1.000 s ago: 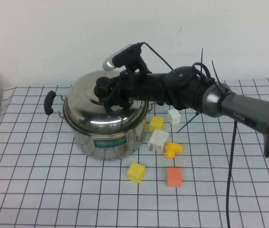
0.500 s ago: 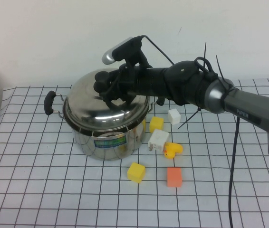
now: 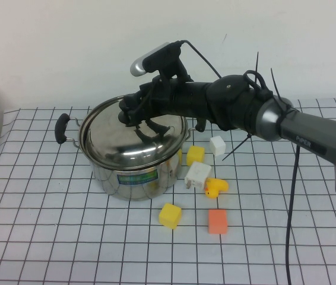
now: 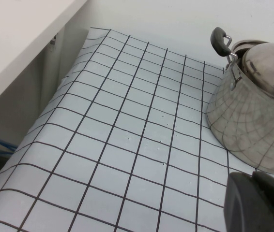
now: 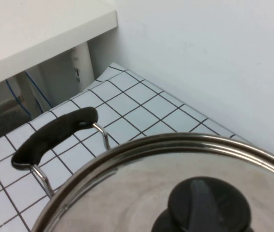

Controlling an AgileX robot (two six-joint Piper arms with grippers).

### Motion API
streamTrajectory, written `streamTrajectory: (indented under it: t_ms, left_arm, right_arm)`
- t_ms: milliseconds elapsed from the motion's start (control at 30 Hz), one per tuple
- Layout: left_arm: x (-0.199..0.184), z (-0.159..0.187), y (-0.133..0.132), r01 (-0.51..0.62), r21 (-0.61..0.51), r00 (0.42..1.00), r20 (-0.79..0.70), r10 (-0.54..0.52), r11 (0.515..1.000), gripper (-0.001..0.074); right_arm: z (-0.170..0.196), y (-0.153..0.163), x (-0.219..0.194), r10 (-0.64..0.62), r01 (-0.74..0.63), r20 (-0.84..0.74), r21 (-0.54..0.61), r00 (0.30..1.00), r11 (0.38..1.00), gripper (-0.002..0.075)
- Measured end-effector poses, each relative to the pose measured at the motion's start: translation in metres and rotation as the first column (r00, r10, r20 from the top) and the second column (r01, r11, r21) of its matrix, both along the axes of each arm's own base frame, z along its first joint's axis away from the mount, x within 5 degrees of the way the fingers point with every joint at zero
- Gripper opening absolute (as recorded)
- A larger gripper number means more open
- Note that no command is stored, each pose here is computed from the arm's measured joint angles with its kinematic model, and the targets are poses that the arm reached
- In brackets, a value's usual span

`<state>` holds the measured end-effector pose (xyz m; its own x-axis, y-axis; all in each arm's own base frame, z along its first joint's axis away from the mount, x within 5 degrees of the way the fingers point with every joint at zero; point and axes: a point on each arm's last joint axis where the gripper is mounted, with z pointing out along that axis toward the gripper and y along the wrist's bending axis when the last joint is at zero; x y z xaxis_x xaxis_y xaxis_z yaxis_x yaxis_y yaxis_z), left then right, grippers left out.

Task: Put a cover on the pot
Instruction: Place the pot lid on the pot

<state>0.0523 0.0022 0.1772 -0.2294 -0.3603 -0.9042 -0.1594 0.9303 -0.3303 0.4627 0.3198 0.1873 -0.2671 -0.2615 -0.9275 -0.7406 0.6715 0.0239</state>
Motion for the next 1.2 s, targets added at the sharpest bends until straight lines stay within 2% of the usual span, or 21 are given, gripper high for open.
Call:
streamTrajectory:
  t_ms: [367, 533, 800, 1200]
  left_arm:
    - [0.000, 0.000, 0.000, 0.001, 0.004, 1.000, 0.000, -0.001, 1.000, -0.0003]
    - [0.000, 0.000, 0.000, 0.001, 0.004, 1.000, 0.000, -0.001, 1.000, -0.0003]
    - [0.000, 0.000, 0.000, 0.001, 0.003, 1.000, 0.000, -0.001, 1.000, -0.0003]
    - [0.000, 0.000, 0.000, 0.001, 0.003, 1.000, 0.000, -0.001, 1.000, -0.0003]
  right_arm:
    - [0.000, 0.002, -0.002, 0.027, -0.027, -0.011, 0.004, 1.000, 1.000, 0.0365]
    - [-0.015, 0.004, -0.003, 0.049, -0.049, -0.043, -0.005, 0.998, 0.999, 0.0367]
    - [-0.027, 0.005, -0.001, 0.036, -0.035, -0.077, 0.015, 0.996, 0.999, 0.0430]
    - [-0.028, 0.005, 0.002, 0.018, -0.017, -0.065, 0.016, 0.998, 1.000, 0.0440]
